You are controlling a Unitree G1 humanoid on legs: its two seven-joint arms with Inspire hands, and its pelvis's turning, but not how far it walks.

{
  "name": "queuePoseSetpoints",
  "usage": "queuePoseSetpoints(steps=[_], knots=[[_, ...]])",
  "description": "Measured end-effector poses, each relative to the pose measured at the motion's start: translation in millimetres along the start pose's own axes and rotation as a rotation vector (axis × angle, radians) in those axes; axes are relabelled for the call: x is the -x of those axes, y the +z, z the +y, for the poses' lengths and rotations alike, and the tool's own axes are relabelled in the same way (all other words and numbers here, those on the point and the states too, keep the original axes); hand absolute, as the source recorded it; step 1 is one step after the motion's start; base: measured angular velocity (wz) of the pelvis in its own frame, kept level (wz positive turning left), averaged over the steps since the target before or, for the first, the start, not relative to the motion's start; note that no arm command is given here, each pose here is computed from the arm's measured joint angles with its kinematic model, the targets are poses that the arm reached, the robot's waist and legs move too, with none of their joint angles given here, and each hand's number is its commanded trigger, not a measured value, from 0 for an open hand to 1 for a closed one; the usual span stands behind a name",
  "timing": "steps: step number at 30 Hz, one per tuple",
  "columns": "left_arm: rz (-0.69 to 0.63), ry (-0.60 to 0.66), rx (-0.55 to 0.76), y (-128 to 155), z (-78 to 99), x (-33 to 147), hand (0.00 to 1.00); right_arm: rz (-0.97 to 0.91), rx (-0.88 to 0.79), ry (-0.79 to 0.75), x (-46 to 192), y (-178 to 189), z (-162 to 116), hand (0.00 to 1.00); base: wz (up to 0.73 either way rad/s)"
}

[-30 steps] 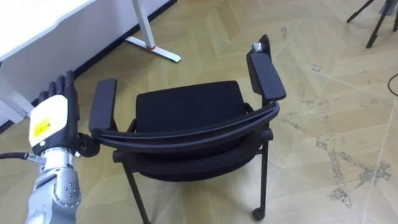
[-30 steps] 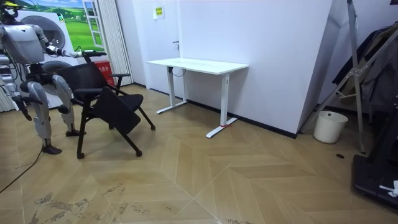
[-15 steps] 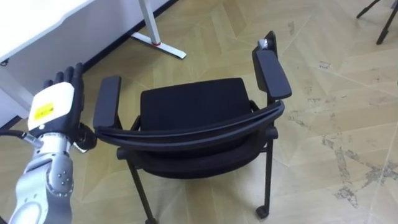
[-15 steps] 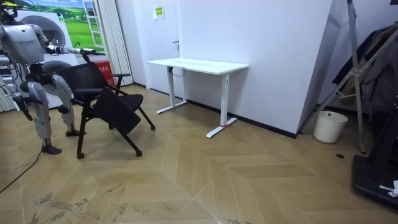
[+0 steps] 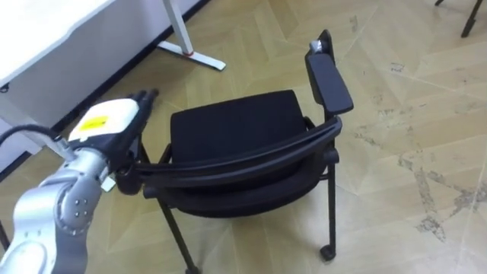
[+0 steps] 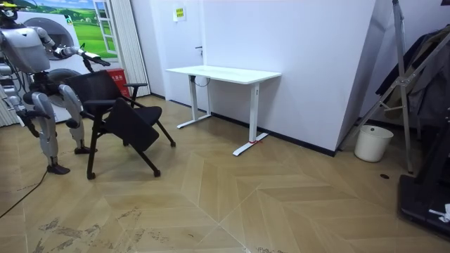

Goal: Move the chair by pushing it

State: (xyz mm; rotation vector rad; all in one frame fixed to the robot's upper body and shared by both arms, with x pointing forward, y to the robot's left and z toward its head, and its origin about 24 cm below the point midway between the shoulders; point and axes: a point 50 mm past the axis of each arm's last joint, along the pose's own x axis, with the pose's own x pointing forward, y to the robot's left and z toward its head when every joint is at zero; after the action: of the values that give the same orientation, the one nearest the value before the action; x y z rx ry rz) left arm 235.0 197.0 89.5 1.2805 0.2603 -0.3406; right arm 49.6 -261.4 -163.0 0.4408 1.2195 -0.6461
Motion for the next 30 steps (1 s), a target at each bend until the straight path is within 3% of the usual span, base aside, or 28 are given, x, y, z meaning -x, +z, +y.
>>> queuePoseSetpoints(steps=[6,18,30], knots=[[-0.025,-0.130,0.020,-1,0.5,0.4,0.00,-0.004,-0.002,-0.002,0,2,-1,0.00,0.01],[-0.151,-0.197,0.107,13,10.9,1.8,0.00,0.021,-0.030,-0.030,1,-4,-9,0.00,0.00],[-0.138,-0.237,0.128,11,13.8,1.2,0.00,0.033,-0.063,-0.038,2,-11,-15,0.00,-0.04]])
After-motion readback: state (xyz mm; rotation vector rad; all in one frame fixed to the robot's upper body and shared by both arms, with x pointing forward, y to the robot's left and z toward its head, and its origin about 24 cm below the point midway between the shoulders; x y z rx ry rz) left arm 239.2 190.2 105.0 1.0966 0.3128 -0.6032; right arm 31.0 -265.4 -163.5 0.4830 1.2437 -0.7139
